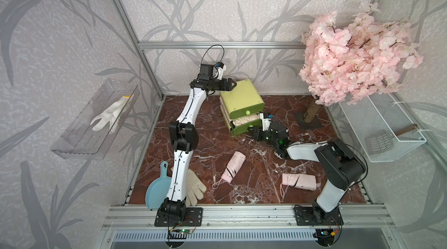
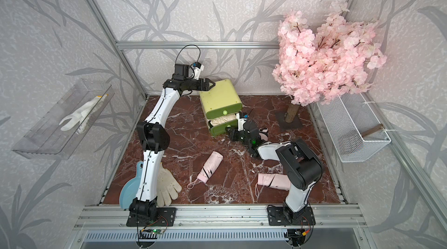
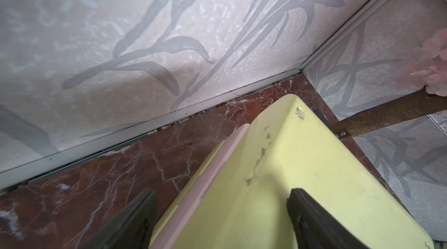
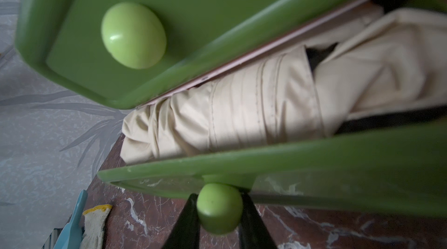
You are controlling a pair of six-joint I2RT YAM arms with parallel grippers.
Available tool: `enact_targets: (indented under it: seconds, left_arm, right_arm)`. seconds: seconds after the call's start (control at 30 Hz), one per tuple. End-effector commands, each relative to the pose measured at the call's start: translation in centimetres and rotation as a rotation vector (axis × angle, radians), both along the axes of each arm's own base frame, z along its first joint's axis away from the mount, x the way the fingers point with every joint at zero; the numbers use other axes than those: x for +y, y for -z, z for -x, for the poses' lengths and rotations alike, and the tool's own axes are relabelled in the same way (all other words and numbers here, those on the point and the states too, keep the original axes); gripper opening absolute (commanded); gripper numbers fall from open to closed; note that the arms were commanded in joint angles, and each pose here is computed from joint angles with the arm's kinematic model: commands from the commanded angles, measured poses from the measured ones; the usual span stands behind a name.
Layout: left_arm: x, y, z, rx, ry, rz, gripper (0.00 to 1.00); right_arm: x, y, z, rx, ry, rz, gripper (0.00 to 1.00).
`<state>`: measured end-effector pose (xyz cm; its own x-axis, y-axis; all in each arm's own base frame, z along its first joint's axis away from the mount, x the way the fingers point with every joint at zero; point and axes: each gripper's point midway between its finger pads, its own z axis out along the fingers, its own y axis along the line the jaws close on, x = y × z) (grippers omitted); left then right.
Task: Place the umbrella in the drawer by color
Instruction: Close the drawer in the storage box, then open the drawer in the storage box.
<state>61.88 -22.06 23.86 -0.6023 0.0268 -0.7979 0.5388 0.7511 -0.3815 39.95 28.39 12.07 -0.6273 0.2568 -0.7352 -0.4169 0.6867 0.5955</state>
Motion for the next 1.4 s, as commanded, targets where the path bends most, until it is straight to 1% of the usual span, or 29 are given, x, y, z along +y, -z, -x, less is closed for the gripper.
enact_targets:
  seconds: [0.0,0.2,0.37,0.43,0.5,0.53,0.63,0.73,0.77,0.87,0.93,1.0,1.1,1.23,1.3,1.37]
  left_arm:
    - [-2.3,3.5,2.5,0.119,0.075,-0.025,0.88]
    - [-2.9,4.6,3.2,0.150,0.092,-0.028,0.86]
    - [-3.6,4.8,3.9,0.156,0.108,-0.030,0.85]
    - [-3.8,4.9,4.1,0.156,0.110,-0.036,0.85]
    - [-3.8,4.6,4.2,0.152,0.103,-0.040,0.85]
    - [-3.6,4.5,4.1,0.150,0.096,-0.044,0.85]
    - [-3.1,4.2,4.0,0.142,0.077,-0.058,0.85]
    - [-2.6,3.7,3.7,0.136,0.057,-0.058,0.85]
    - [-2.3,3.5,3.6,0.134,0.049,-0.057,0.85]
    - [-2.0,2.9,3.6,0.125,0.043,-0.055,0.85]
    - [-1.9,2.8,3.7,0.124,0.042,-0.056,0.85]
    - [-1.9,2.8,3.7,0.127,0.038,-0.055,0.85]
    - [-1.9,2.9,3.6,0.132,0.033,-0.049,0.85]
    - [-1.9,3.2,3.6,0.140,0.030,-0.050,0.85]
    - [-1.9,3.3,3.6,0.142,0.029,-0.053,0.85]
    - [-1.9,3.5,3.6,0.146,0.025,-0.056,0.85]
  right_arm:
    - [1.8,-6.7,-2.6,-0.202,-0.032,-0.091,0.25]
    - [2.9,-6.2,-4.6,-0.214,-0.034,-0.076,0.25]
    - [3.1,-5.0,-5.3,-0.221,-0.018,-0.102,0.26]
    - [3.0,-4.5,-5.2,-0.230,-0.010,-0.119,0.32]
    - [2.5,-4.8,-4.6,-0.235,-0.005,-0.136,0.43]
    - [2.1,-4.9,-4.2,-0.231,-0.003,-0.137,0.47]
    - [0.4,-5.2,-2.7,-0.186,0.011,-0.122,0.52]
    - [-2.0,-5.9,-1.1,-0.133,0.021,-0.110,0.53]
    - [-2.8,-6.3,-0.2,-0.128,0.023,-0.094,0.54]
    - [-5.6,-5.3,1.9,-0.064,0.057,0.036,0.53]
    - [-7.2,-4.6,2.7,-0.038,0.087,0.137,0.52]
    - [-8.2,-3.7,3.0,-0.016,0.115,0.184,0.51]
    - [-8.3,-3.1,2.5,0.000,0.137,0.149,0.48]
    - [-6.2,-1.7,1.2,0.046,0.100,0.042,0.46]
    - [-5.2,-1.1,0.2,0.038,0.088,-0.033,0.46]
    - [-4.5,-0.9,-0.9,-0.004,0.093,-0.105,0.45]
